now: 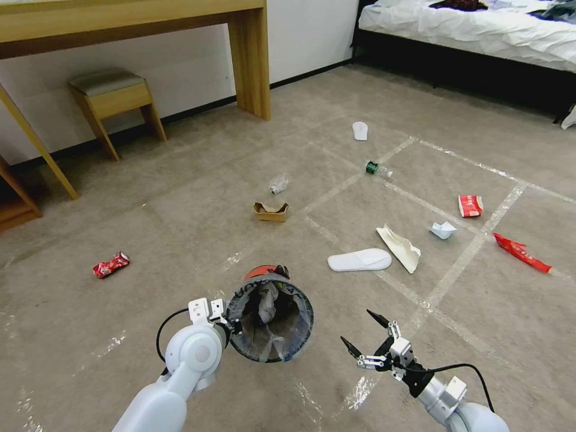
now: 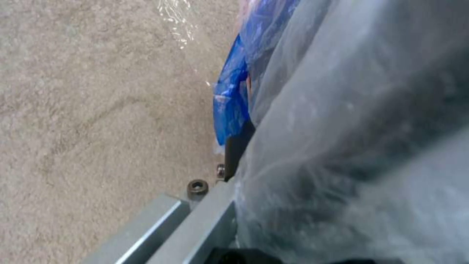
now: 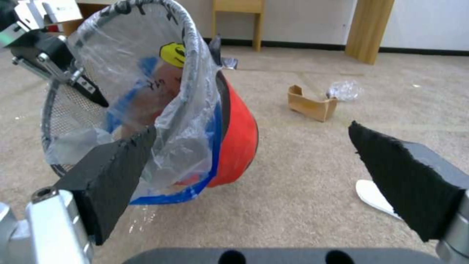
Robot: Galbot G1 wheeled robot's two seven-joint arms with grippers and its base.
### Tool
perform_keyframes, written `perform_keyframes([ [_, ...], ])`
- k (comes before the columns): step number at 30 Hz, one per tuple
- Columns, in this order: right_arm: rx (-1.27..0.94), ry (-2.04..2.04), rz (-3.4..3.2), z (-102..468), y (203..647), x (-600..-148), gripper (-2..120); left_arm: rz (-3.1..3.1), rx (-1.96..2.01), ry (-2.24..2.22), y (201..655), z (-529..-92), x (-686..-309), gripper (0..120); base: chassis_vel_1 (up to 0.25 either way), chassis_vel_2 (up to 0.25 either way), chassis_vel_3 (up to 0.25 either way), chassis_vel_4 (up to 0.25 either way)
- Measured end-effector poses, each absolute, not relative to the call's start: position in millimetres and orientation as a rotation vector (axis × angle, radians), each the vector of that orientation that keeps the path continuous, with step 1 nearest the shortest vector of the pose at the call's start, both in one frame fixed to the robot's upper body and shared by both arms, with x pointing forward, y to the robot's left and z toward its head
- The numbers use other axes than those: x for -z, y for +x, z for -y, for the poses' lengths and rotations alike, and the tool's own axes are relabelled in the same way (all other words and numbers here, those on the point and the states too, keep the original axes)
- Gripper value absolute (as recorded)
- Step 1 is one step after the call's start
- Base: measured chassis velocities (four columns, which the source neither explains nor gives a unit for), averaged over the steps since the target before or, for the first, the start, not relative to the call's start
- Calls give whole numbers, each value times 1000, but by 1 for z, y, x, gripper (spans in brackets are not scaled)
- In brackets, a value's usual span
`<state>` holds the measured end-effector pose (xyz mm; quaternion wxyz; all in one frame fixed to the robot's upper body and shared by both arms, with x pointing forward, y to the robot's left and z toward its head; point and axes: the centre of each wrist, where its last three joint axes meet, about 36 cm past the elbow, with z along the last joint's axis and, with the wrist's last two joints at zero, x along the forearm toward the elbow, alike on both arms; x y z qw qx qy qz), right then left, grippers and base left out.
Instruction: Pick up the trash bin and place the garbage on the floor into it.
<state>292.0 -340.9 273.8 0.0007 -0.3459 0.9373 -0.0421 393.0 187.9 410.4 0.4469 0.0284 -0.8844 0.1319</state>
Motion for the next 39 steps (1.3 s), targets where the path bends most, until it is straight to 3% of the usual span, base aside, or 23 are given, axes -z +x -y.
perform_keyframes([
  [39, 86, -1088, -2938, 343, 296, -274, 100, 2224, -335, 60, 388, -187, -417, 0, 0, 0, 0, 0],
])
